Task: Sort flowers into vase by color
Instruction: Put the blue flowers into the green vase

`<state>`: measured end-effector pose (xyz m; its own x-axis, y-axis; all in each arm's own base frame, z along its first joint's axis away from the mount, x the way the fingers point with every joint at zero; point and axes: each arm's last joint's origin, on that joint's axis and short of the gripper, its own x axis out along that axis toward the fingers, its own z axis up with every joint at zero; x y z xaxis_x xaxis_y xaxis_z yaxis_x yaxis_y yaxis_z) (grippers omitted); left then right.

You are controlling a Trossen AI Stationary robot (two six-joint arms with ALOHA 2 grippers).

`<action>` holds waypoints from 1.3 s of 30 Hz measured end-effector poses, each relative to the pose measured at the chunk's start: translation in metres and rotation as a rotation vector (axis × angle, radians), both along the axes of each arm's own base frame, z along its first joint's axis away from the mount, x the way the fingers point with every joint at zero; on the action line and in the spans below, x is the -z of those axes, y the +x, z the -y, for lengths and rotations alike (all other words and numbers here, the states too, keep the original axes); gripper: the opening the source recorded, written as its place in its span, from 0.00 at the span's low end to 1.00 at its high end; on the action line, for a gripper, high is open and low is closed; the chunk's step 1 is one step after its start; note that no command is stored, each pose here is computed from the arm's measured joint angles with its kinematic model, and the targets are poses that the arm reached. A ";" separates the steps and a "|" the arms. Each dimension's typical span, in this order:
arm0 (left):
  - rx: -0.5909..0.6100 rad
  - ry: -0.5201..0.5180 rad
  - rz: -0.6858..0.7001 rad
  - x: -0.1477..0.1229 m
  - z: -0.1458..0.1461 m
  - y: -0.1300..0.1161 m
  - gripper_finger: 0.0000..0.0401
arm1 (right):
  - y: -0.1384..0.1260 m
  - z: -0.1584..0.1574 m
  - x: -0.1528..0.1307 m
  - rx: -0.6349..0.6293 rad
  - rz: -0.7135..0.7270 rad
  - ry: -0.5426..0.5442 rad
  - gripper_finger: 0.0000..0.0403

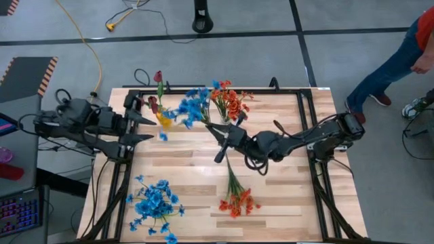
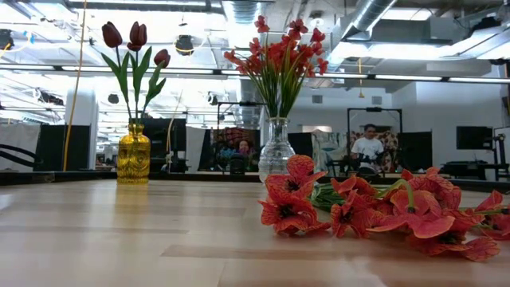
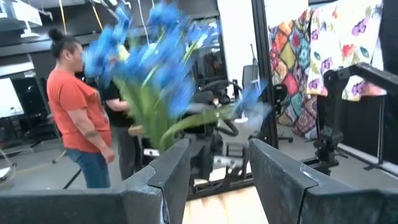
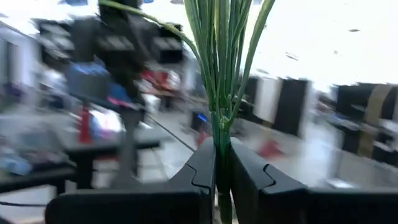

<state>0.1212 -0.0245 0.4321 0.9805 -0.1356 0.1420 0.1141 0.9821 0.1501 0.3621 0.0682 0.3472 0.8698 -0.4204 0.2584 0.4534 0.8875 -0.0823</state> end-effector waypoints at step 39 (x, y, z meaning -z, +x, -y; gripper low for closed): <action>-0.092 0.079 0.007 0.029 0.020 0.123 0.38 | 0.006 0.013 -0.006 -0.489 0.115 -0.038 0.14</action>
<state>0.2442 -0.0447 0.4027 0.9883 -0.0565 0.1415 0.0230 0.9734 0.2280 0.3684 0.0549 0.3530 0.9276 0.0412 0.3714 -0.0072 0.9957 -0.0924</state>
